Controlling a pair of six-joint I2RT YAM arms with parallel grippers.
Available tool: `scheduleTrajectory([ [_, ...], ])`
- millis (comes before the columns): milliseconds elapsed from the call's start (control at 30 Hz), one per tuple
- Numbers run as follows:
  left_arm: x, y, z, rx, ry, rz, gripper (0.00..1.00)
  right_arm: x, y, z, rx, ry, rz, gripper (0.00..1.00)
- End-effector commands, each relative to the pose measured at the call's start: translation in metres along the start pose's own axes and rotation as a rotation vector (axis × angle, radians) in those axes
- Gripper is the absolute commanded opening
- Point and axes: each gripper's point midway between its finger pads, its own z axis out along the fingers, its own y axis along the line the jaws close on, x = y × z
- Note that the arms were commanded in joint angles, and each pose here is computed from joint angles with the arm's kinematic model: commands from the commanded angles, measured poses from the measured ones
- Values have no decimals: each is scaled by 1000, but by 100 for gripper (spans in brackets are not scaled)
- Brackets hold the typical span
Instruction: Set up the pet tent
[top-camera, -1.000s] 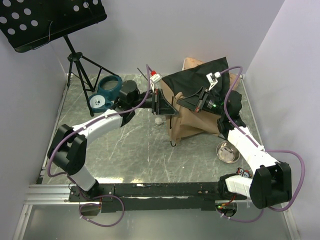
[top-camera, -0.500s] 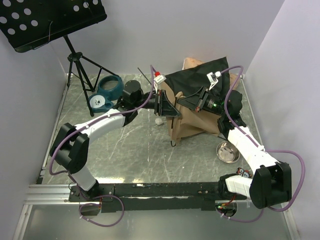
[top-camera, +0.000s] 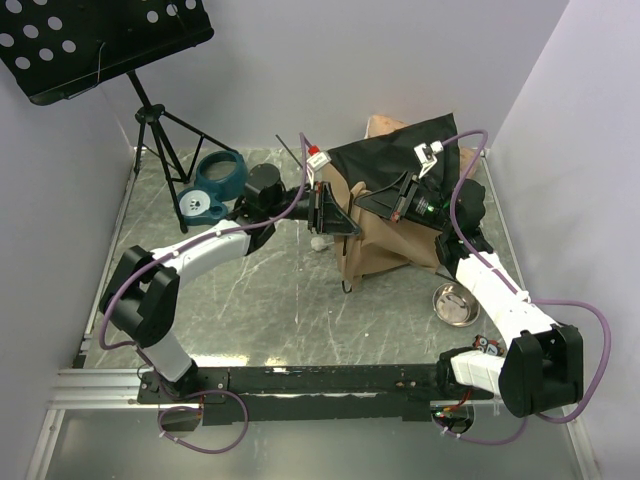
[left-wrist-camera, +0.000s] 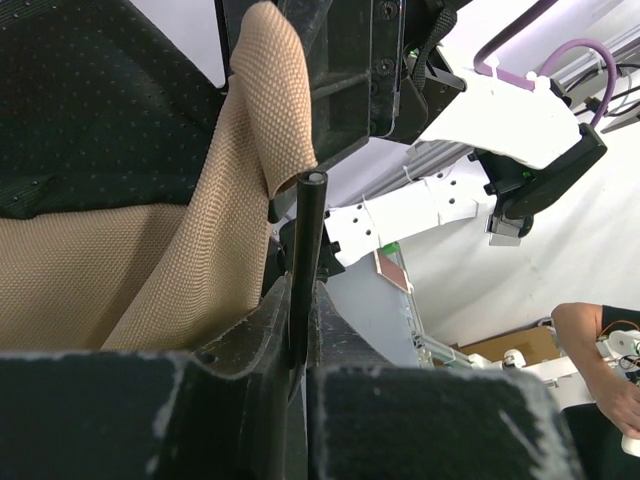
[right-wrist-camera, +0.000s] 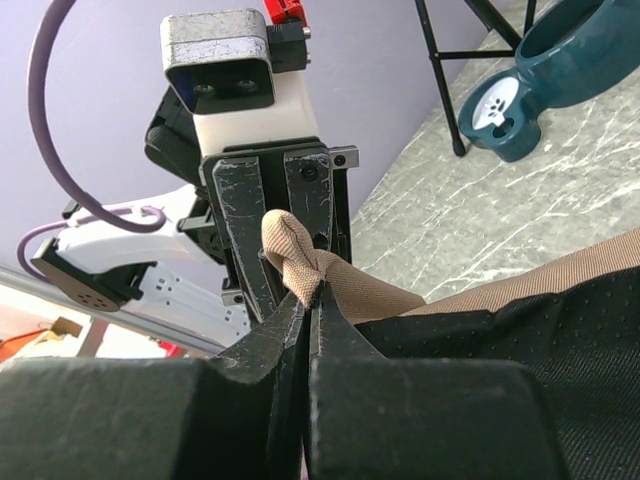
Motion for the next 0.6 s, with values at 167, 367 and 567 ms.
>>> scheduleTrajectory([
  [167,98,33,-6,-36,268,-458,1,-110,117,-19,-214,-406,-319,0],
  [367,97,38,-6,-48,265,-456,1,-107,126,-20,-242,-394,-338,0],
  [567,96,37,-3,-47,270,-446,1,-85,134,-15,-297,-317,-445,0],
])
